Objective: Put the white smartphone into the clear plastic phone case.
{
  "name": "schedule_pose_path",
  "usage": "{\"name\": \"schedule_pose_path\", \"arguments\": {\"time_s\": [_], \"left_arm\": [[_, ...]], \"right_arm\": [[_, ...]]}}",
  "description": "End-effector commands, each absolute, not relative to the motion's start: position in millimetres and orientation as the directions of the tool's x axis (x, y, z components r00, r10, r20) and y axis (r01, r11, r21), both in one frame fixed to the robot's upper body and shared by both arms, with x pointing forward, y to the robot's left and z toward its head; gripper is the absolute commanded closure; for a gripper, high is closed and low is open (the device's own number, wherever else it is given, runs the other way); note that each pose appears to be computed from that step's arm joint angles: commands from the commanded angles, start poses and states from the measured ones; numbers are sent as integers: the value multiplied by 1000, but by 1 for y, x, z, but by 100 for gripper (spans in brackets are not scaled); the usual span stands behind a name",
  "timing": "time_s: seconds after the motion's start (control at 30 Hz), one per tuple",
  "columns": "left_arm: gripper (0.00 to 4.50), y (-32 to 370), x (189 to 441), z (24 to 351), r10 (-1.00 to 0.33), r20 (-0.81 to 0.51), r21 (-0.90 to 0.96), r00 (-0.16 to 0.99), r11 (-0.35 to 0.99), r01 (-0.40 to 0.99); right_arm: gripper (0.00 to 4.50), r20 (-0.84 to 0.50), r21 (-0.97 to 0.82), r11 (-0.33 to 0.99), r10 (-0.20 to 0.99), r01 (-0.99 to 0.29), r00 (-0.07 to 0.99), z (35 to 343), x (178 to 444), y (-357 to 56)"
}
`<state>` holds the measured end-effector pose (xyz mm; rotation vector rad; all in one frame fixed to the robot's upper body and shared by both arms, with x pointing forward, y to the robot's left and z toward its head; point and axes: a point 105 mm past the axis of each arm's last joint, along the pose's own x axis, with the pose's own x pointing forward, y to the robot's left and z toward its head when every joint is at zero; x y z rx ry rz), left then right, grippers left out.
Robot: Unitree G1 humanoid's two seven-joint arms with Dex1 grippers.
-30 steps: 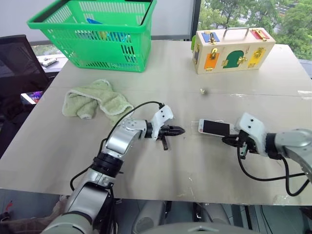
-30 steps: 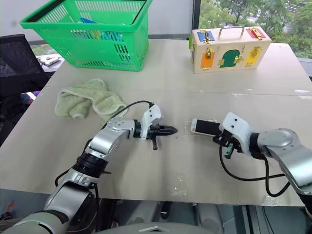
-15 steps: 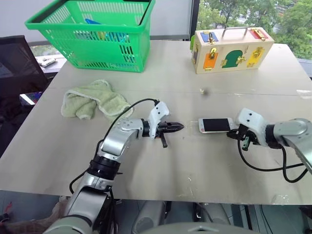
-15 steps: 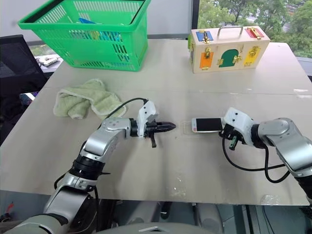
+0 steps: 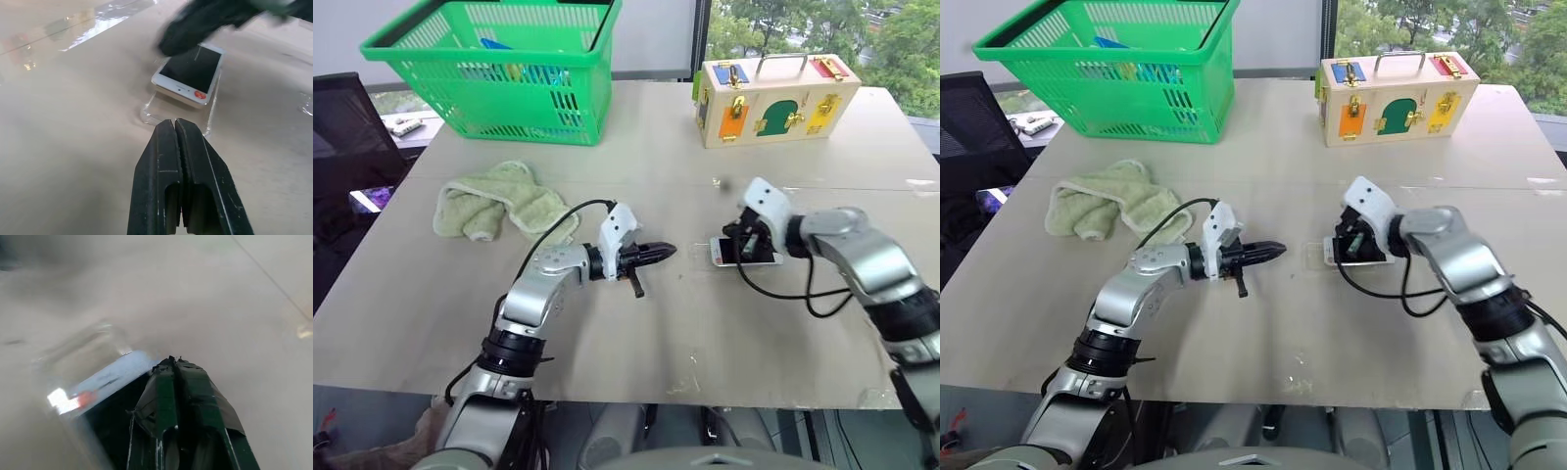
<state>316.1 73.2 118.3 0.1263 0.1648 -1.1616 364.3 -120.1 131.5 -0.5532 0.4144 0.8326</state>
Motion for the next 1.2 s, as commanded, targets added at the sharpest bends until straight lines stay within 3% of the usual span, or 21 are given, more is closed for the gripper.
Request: {"name": "schedule_pose_path", "arguments": {"time_s": [0.03, 0.23, 0.4, 0.6, 0.73, 0.93, 1.2], "left_arm": [[446, 74, 312, 131, -905, -158, 43, 394, 392, 919], [446, 77, 310, 131, -898, -154, 45, 413, 411, 911], [446, 79, 310, 130, -892, -151, 44, 425, 424, 905], [446, 78, 308, 129, -896, -149, 36, 418, 418, 908], [446, 77, 298, 129, -926, -146, 6, 349, 352, 936], [446, 80, 288, 135, -952, -130, -12, 276, 280, 960], [446, 88, 294, 139, -944, -123, 29, 307, 306, 952]], "right_arm": [[450, -553, -381, 496, 554, -780, 623, 139, 384, -119], [450, -650, -347, 341, 584, -874, 486, 134, 377, -117], [450, -660, -337, 289, 607, -896, 444, 139, 371, -115], [450, -539, -406, 359, 648, -840, 538, 166, 384, -113], [450, -511, -327, 311, 736, -892, 444, 181, 357, -112], [450, -588, -229, 249, 735, -941, 337, 166, 324, -120], [450, -716, -218, 231, 623, -948, 317, 114, 335, -123]]}}
